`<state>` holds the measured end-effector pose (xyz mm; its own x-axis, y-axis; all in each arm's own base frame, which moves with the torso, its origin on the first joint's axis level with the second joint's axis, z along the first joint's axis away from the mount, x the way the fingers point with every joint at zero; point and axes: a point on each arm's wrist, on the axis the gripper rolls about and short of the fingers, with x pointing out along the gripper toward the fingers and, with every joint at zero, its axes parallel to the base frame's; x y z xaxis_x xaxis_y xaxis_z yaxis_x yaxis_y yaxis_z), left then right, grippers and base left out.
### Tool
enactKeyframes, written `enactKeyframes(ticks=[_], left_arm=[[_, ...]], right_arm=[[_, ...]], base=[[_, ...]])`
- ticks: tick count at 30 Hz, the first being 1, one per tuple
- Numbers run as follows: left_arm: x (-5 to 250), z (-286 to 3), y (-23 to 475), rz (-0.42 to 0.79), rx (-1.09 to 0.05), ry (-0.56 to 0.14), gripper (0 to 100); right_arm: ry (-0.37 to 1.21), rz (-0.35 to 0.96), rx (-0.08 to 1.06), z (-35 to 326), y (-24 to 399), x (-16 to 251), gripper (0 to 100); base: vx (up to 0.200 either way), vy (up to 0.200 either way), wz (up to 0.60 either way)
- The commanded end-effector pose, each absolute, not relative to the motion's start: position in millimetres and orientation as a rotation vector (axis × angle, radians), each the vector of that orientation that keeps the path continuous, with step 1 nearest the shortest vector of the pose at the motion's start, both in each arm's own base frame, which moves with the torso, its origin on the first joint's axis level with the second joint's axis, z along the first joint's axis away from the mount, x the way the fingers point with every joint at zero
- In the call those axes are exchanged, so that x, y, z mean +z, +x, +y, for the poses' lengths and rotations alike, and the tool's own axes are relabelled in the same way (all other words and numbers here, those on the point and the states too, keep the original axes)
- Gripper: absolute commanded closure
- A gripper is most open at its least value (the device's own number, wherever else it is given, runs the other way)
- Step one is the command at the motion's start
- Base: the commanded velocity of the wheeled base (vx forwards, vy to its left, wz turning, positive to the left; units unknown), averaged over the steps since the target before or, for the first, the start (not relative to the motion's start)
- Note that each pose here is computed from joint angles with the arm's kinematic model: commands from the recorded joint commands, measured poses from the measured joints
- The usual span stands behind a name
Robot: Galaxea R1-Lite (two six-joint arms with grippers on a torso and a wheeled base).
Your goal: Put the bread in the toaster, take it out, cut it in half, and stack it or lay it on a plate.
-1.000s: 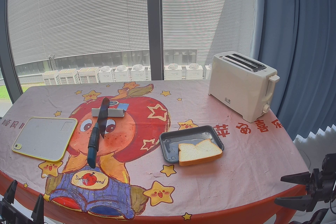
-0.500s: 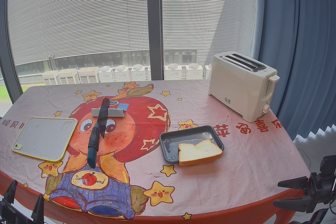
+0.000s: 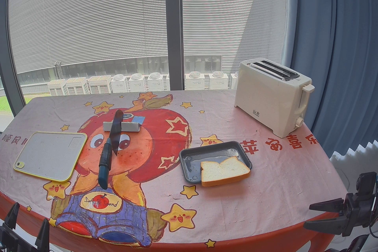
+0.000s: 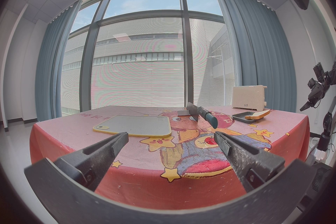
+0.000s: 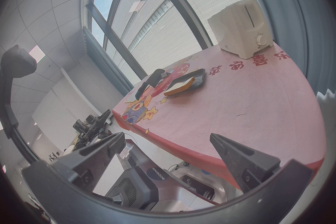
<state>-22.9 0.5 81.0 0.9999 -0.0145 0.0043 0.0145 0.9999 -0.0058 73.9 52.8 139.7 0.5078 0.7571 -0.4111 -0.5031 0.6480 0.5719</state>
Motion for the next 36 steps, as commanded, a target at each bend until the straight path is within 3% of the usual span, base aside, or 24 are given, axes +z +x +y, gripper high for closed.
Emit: enactKeyframes(ticks=[1, 25, 36], left_arm=[[75.8, 0.5, -22.8, -0.003, -0.014, -0.006, 0], [75.8, 0.6, -22.8, -0.003, -0.015, -0.006, 0], [75.8, 0.5, -22.8, -0.003, -0.014, -0.006, 0]], right_arm=[[0.405, 0.724, 0.78, 55.0, 77.1, 136.6, 0], [0.401, 0.816, 0.793, 61.3, 84.6, 128.1, 0], [0.402, 0.797, 0.799, 60.9, 84.3, 131.3, 0]], base=[[0.0, 0.0, 0.0], [0.0, 0.0, 0.0], [0.0, 0.0, 0.0]])
